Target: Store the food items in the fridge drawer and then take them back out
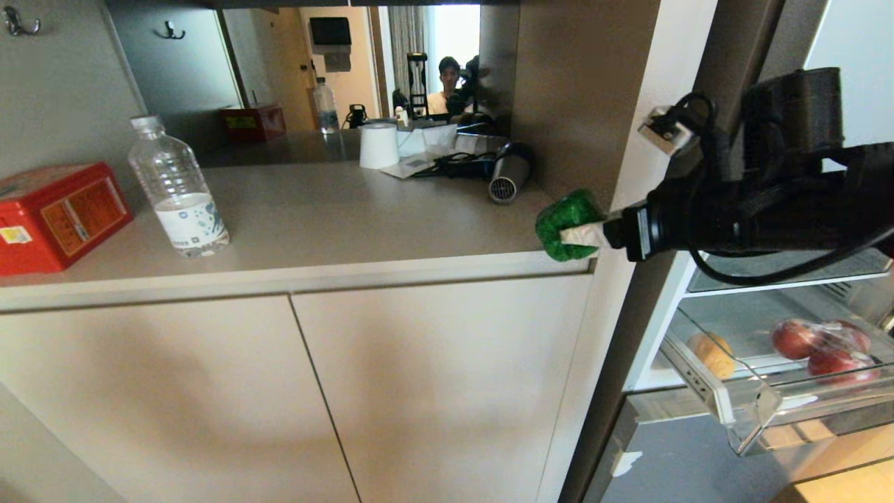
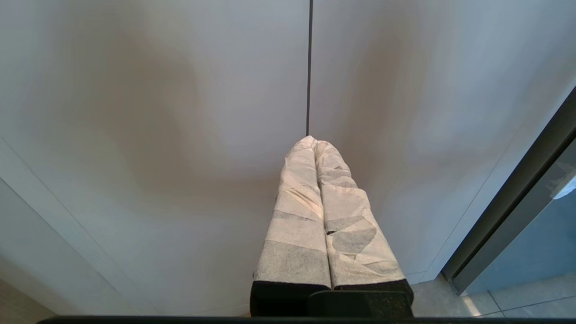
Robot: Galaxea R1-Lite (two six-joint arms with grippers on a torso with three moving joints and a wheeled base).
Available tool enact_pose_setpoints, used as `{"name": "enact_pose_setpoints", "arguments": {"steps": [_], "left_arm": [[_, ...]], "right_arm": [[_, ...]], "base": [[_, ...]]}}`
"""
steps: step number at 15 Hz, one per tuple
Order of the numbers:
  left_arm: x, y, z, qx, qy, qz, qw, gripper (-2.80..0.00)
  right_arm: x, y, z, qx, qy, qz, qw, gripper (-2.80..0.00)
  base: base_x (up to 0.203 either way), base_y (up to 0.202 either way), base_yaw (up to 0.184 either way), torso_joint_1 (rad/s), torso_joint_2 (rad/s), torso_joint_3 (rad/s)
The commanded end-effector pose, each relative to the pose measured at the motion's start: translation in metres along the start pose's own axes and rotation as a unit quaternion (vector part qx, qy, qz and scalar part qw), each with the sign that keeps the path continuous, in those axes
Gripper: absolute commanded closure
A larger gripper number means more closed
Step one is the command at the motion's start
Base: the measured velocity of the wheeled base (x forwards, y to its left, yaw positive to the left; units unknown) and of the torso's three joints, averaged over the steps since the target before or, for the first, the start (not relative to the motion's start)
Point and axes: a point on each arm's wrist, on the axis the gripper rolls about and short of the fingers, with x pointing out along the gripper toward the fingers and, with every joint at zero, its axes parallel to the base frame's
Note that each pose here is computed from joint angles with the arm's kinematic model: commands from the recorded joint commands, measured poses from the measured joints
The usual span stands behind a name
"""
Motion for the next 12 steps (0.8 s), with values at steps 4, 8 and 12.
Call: {"name": "enact_pose_setpoints", "arguments": {"steps": [4, 8, 12], "left_arm": [[0.000, 0.000, 0.000, 0.000, 0.001, 0.000, 1.0000, 0.00], [0.000, 0.000, 0.000, 0.000, 0.001, 0.001, 1.0000, 0.00], [0.000, 0.000, 0.000, 0.000, 0.000, 0.000, 1.0000, 0.00]], "right_arm": [[0.061, 0.024, 0.012, 0.046, -0.006, -0.069, 0.997, 0.00], [0.090, 0.028, 0.018, 0.075, -0.025, -0.162, 0.984, 0.00], [0.119, 0.023, 0.006, 0.078, -0.039, -0.218, 0.972, 0.00]], "base": [[0.000, 0.000, 0.000, 0.000, 0.00, 0.000], [0.000, 0.000, 0.000, 0.000, 0.00, 0.000], [0.000, 0.000, 0.000, 0.000, 0.00, 0.000]]}}
